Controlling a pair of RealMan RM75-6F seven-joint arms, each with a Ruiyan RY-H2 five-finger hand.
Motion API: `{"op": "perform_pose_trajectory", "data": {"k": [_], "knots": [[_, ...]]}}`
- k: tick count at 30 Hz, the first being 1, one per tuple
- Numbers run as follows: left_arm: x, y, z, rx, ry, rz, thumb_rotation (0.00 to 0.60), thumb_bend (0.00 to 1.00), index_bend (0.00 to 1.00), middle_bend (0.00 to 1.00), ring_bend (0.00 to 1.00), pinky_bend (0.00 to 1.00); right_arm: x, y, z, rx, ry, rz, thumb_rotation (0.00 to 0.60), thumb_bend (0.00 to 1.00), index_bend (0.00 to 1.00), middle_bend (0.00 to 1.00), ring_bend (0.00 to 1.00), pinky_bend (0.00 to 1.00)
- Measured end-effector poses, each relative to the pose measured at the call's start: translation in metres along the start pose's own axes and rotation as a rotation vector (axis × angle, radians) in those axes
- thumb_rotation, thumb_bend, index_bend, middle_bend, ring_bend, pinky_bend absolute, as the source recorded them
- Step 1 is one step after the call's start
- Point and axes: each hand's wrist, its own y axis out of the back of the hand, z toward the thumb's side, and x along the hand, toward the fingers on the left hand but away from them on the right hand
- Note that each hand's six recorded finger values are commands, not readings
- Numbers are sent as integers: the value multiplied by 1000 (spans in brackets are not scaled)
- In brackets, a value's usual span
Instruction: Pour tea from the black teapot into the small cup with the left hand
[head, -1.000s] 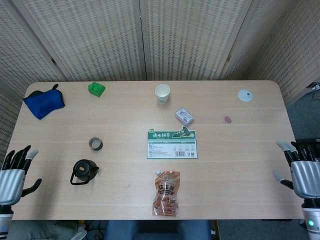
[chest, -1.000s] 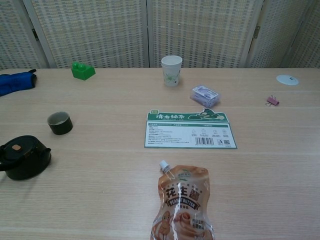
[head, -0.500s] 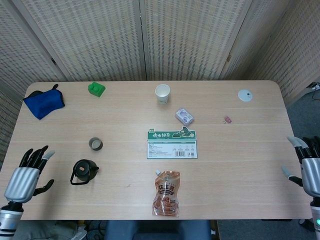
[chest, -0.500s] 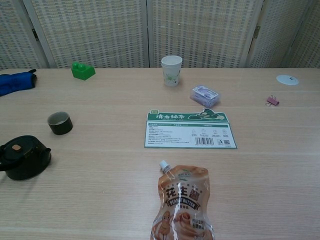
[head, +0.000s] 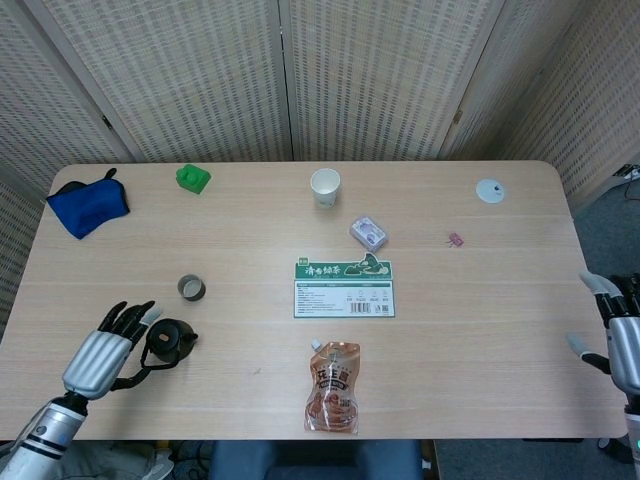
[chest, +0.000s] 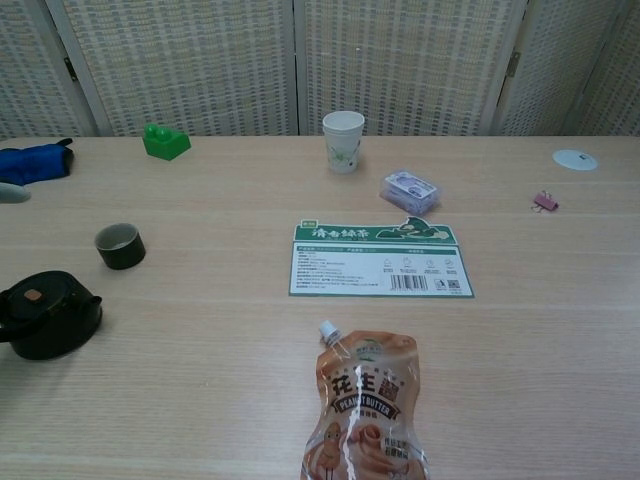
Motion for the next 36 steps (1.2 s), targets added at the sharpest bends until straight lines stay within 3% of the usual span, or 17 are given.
{"op": "perform_pose_trajectory", "data": {"k": [14,27,36], "knots": [[15,-24,13,14,-51,-89,600,264,12,19,77,17,2,-1,-4,-3,-5,-2,600,164,171,223,141,90],[24,-37,-3,39,-11,-141,600,264,12,19,77,17,3,-3,-5,-6,-8,1,600,165,170,223,142,90],[35,-37,-16,13,26,-140,600,263,12,18,78,17,2,-5,-5,-7,-10,5,600,166,171,223,142,90]]}}
